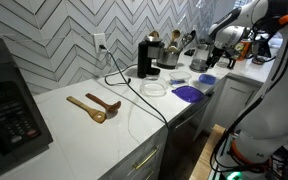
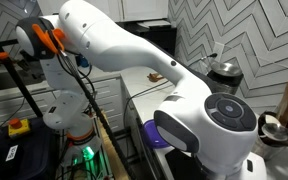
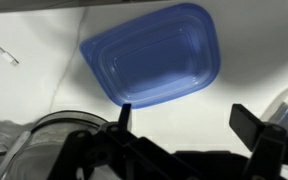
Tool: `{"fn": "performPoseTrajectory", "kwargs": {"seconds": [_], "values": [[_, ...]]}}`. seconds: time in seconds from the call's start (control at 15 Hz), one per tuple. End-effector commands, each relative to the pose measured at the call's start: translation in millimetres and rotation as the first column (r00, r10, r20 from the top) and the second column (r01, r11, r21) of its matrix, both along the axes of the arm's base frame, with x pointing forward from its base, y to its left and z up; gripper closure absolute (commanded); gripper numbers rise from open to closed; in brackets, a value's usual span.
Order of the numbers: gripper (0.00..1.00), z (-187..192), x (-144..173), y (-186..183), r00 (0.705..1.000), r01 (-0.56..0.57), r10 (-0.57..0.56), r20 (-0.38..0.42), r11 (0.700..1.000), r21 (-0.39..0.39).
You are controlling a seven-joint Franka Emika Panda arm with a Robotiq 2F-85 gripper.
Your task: Unstack the clear bowls and put the blue packet in the bowl on the right then put the light blue lid on the bowl on the right
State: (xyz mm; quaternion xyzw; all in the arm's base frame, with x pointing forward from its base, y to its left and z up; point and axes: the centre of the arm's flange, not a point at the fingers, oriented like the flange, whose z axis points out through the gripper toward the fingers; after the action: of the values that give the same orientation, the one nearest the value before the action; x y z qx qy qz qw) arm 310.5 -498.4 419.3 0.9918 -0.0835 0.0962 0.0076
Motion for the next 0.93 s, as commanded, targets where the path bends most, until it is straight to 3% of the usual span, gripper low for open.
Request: {"fn": "performPoseTrajectory", "kwargs": {"seconds": [0.0, 0.4, 0.6, 0.87], "values": [[0.0, -1, 0, 0, 1.0, 0.003, -0.003, -0.001, 1.0, 0.001], [0.0, -17, -25, -20, 0.985, 0.164, -0.168, 0.049, 0.983, 0.077], [0.0, -22, -45, -32, 0.958, 0.271, -0.278, 0.069, 0.957, 0.099], [0.0, -41, -60, -44, 0.906, 0.419, -0.423, 0.019, 0.901, 0.114]]}}
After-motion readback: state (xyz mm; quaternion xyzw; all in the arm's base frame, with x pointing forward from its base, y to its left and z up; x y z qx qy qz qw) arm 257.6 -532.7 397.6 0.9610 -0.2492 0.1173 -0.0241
